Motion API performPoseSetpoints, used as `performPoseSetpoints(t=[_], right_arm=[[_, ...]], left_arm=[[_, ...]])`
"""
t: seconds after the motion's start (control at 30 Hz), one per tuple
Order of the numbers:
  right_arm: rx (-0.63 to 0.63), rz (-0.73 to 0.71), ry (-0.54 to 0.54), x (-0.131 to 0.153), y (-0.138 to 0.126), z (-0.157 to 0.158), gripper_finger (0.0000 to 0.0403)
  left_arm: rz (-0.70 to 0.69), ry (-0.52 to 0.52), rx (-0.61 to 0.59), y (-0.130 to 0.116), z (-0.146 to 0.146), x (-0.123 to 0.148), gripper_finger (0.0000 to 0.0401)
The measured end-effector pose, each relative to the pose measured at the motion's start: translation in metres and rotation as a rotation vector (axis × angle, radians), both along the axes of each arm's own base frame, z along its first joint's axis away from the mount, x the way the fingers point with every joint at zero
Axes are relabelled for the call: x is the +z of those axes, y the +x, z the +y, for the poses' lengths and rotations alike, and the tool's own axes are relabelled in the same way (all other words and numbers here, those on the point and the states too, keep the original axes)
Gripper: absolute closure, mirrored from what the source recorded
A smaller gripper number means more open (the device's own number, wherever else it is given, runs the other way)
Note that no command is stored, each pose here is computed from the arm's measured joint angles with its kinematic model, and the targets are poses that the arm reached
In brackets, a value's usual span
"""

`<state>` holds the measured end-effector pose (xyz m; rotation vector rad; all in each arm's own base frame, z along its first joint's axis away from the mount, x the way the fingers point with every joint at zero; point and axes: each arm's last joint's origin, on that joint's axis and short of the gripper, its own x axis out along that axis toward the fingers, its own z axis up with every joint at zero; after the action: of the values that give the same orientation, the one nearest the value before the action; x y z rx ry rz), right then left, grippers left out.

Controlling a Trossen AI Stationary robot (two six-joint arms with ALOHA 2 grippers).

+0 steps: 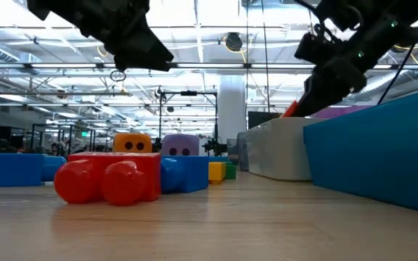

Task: Pick & Place Toys
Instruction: Put the orange game piece into the gray bin, then put the yellow game piece into the gray bin

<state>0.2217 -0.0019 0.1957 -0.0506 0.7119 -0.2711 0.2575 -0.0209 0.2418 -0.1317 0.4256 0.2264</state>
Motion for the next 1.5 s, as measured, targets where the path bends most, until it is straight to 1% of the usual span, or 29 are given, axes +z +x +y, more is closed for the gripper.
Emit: performPoseSetpoints(t=[0.2,0.5,0.67,0.77,0.83,0.9,0.97,1.03,1.13,1.23,1.27,1.3,1.33,1.4,1.5], right_arm=[[-0.024,-0.075,0.000,-0.006,0.000,-0.005,0.0271],[-0.016,-0.242,0.004,0.008,0.008,-0.003,0.0195],[0.004,-0.345,0.010,0.017,0.013,0.001,0.0160],[0.021,-0.369,0.013,0.019,0.014,0.005,0.0143],[0.030,-0.367,0.011,0.019,0.014,0.006,0.0135],[0.036,-0.364,0.007,0.019,0.014,0.007,0.0130],[0.036,-0.365,0.005,0.019,0.014,0.007,0.0127],[0.031,-0.365,0.014,0.018,0.013,0.007,0.0127],[0.031,-0.358,0.015,0.018,0.013,0.007,0.0127],[0.030,-0.350,0.015,0.017,0.013,0.007,0.0130],[0.030,-0.351,0.016,0.017,0.013,0.007,0.0131],[0.030,-0.351,0.016,0.017,0.013,0.007,0.0132],[0.030,-0.351,0.016,0.017,0.013,0.007,0.0132],[0.030,-0.352,0.016,0.017,0.013,0.007,0.0133],[0.029,-0.352,0.016,0.017,0.013,0.007,0.0132]], left_arm=[[-0.020,-0.021,0.019,0.001,0.003,0.001,0.0217],[-0.037,-0.029,0.015,0.001,0.002,0.003,0.0217],[-0.047,-0.071,0.034,0.001,0.002,0.003,0.0217],[-0.048,-0.078,0.037,0.001,0.002,0.003,0.0217],[-0.055,-0.117,0.053,0.001,0.002,0.002,0.0217],[-0.056,-0.194,0.062,0.001,0.000,0.001,0.0217],[-0.015,-0.250,0.006,0.000,-0.003,-0.002,0.0217],[0.034,-0.296,-0.089,-0.004,-0.008,-0.003,0.0217],[0.120,-0.333,-0.207,-0.016,-0.020,-0.001,0.0217],[0.340,-0.367,-0.285,-0.039,-0.037,-0.011,0.0217],[0.420,-0.372,-0.294,-0.048,-0.043,-0.015,0.0217],[0.497,-0.376,-0.283,-0.055,-0.047,-0.019,0.0217],[0.580,-0.370,-0.247,-0.063,-0.051,-0.024,0.0217],[0.713,-0.351,-0.137,-0.079,-0.056,-0.033,0.0217],[0.777,-0.354,-0.001,-0.089,-0.065,-0.038,0.0217]])
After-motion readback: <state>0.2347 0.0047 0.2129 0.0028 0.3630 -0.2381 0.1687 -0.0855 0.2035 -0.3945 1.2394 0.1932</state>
